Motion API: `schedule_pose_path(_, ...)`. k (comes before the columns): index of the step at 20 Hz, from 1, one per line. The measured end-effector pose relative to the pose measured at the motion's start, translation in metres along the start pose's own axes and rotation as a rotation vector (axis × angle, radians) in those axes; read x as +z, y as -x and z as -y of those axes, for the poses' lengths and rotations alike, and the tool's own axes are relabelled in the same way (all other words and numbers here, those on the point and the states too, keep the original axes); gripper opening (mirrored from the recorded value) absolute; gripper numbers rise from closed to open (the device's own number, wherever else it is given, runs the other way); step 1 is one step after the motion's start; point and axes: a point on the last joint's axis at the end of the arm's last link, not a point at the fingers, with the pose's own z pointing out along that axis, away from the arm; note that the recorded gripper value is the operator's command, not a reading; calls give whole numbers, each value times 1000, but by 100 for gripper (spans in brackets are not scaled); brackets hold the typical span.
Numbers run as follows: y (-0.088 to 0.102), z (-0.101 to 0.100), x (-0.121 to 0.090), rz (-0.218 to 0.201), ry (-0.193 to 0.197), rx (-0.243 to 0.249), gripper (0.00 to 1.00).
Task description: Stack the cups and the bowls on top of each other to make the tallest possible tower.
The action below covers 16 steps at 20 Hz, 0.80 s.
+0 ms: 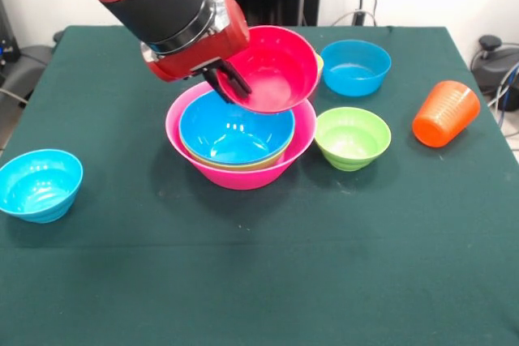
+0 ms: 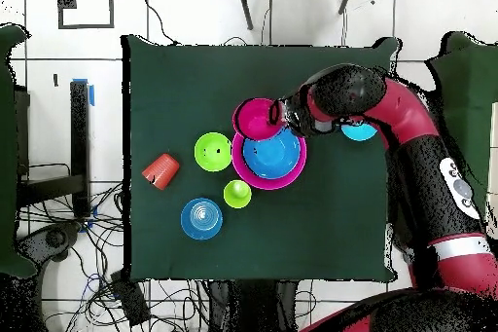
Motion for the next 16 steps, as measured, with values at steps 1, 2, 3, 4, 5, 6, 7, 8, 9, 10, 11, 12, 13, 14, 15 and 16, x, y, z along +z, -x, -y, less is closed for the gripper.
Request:
schedule_pose_path(1,1,-2,0,7,2,-5,0)
schedule_pose_path(2,4,-5,0,27,2,-15,0)
schedule_pose_path(3,5,-5,0,34,1,-19,0)
schedule_pose_path(4,5,-6,0,42,-1,-23,0)
schedule_pose_path(5,7,-6,-1,59,-7,-32,0)
schedule_pose_path(6,8,-6,-1,64,-8,-34,0)
schedule_pose_path(7,10,-6,-1,89,-18,-45,0)
schedule_pose_path(8,11,-5,-1,97,-21,-47,0)
schedule_pose_path(9,11,-5,-2,100,-23,-49,0)
schedule_pose_path(10,12,-5,-2,103,-24,-50,0)
schedule_pose_path(11,12,-4,-2,107,-27,-52,0)
schedule_pose_path(12,12,-4,-2,108,-29,-54,0)
schedule_pose_path(13,12,-4,-2,109,-32,-57,0)
schedule_pose_path(14,12,-4,-2,109,-34,-59,0)
schedule_pose_path(15,12,-4,-2,109,-37,-63,0)
schedule_pose_path(16,12,-4,-1,110,-39,-65,0)
